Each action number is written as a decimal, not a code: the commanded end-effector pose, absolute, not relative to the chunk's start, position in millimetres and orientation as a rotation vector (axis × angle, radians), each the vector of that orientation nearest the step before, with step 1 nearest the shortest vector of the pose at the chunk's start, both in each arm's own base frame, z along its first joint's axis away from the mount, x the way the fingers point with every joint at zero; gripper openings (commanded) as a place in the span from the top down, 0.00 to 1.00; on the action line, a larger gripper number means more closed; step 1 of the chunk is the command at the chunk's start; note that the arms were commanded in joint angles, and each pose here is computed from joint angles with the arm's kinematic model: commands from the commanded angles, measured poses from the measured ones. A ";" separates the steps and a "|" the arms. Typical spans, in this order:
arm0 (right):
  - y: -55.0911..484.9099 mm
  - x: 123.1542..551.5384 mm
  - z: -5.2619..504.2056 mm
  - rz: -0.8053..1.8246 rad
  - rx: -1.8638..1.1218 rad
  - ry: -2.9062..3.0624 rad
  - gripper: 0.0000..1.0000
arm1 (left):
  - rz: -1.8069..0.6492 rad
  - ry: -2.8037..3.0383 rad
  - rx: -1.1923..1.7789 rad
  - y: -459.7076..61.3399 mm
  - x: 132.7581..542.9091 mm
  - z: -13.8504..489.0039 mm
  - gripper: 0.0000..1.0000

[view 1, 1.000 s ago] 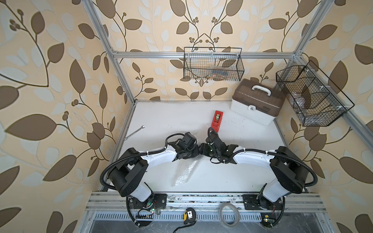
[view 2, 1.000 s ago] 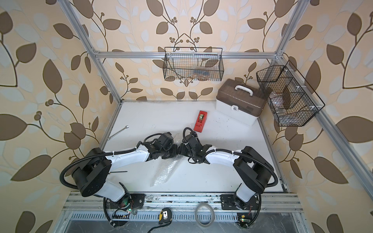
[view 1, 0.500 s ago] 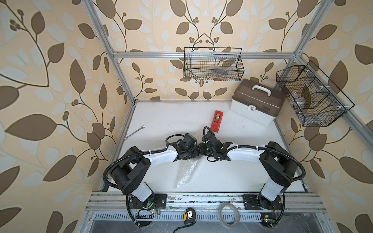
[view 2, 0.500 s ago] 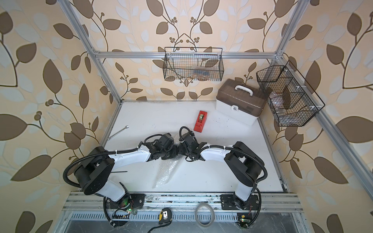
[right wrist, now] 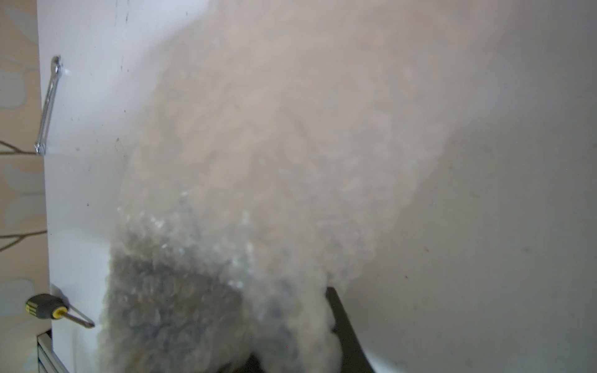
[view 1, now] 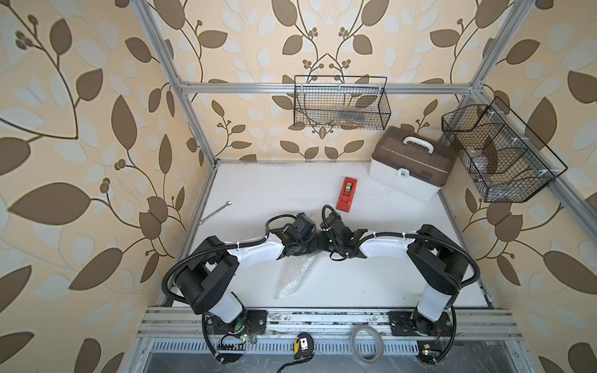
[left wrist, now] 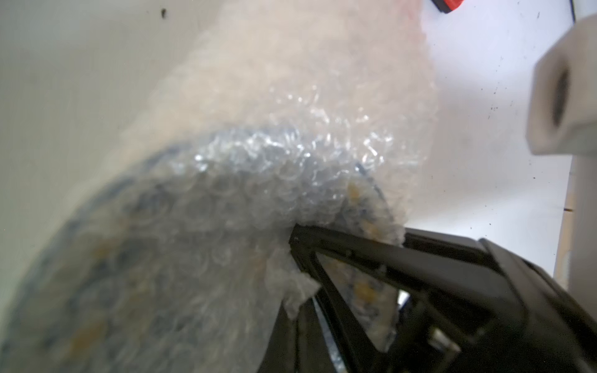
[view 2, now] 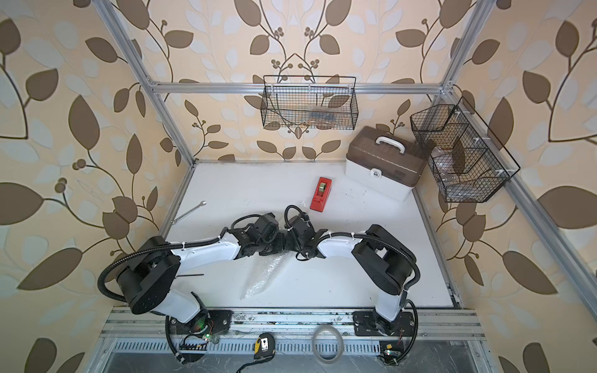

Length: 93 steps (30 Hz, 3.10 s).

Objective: Wrap bowls in bubble wrap
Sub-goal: Wrap the bowl in bubble wrap.

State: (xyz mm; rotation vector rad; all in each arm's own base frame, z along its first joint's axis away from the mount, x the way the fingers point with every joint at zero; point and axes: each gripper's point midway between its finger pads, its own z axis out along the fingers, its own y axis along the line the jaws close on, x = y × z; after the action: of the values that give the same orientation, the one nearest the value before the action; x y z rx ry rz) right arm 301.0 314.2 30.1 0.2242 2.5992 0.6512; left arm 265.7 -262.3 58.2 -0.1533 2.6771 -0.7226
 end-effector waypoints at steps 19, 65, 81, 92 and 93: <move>323.4 308.2 31.5 0.627 0.162 2.608 0.94 | -0.283 2.458 -0.200 -172.3 277.4 144.4 0.22; 319.1 320.2 64.4 0.698 0.155 2.526 0.64 | -0.483 2.787 -0.167 -185.2 292.3 11.7 0.95; 250.8 345.3 98.0 0.782 0.285 2.447 0.37 | -0.360 2.808 -0.092 -168.7 284.2 11.3 1.00; 272.7 367.0 83.3 1.009 0.339 2.450 0.31 | -0.298 2.840 -0.113 -151.7 270.0 9.0 1.00; 276.6 369.6 79.3 1.014 0.353 2.457 0.30 | -0.300 2.841 -0.118 -150.9 268.9 8.3 1.00</move>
State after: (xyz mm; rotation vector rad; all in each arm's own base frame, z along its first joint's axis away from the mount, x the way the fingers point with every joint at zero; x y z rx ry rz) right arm 363.7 256.3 77.6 0.3432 2.4635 0.9092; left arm 296.9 -188.2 32.8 -0.1196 2.7260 -0.5189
